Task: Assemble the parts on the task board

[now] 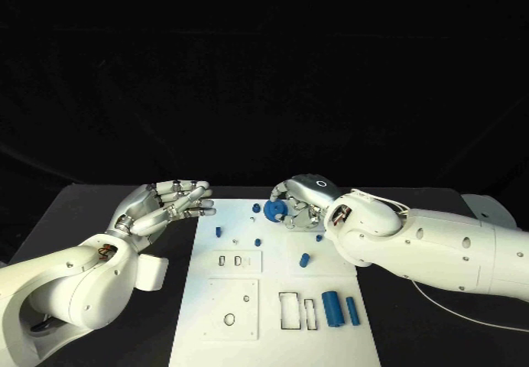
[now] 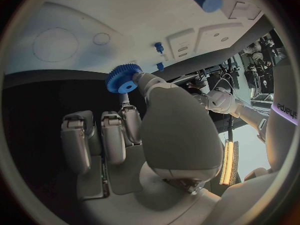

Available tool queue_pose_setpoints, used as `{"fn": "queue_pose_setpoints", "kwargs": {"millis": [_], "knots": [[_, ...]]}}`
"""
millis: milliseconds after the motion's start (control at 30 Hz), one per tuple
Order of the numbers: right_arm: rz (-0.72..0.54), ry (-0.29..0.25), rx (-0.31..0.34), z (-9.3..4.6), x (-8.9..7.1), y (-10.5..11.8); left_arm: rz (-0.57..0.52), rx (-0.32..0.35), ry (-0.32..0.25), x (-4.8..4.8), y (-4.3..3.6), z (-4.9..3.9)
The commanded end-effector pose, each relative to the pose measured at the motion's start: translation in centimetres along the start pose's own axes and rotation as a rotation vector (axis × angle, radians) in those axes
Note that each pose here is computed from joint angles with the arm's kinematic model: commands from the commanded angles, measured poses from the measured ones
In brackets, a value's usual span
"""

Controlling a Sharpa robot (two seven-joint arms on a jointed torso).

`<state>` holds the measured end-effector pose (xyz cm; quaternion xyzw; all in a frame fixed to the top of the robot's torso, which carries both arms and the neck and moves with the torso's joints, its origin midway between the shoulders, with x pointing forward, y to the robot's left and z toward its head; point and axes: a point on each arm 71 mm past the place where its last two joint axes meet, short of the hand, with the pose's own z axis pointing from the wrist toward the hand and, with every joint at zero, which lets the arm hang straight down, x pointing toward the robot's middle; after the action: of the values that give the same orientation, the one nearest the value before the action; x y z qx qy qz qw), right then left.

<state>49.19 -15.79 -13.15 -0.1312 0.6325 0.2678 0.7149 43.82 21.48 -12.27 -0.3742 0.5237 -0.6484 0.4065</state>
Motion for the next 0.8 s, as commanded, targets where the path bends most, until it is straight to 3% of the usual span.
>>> {"fn": "queue_pose_setpoints", "kwargs": {"millis": [33, 333, 800], "knots": [[-0.037, -0.017, -0.015, 0.5, 0.1, 0.7, -0.013, 0.006, 0.022, 0.33, -0.11, 0.06], [-0.037, 0.013, -0.031, 2.4, 2.0, 2.2, -0.014, 0.005, 0.025, 0.46, -0.1, 0.08], [-0.027, 0.066, -0.022, 3.7, 4.3, 3.1, -0.015, 0.004, 0.026, 0.53, -0.08, 0.12]]}}
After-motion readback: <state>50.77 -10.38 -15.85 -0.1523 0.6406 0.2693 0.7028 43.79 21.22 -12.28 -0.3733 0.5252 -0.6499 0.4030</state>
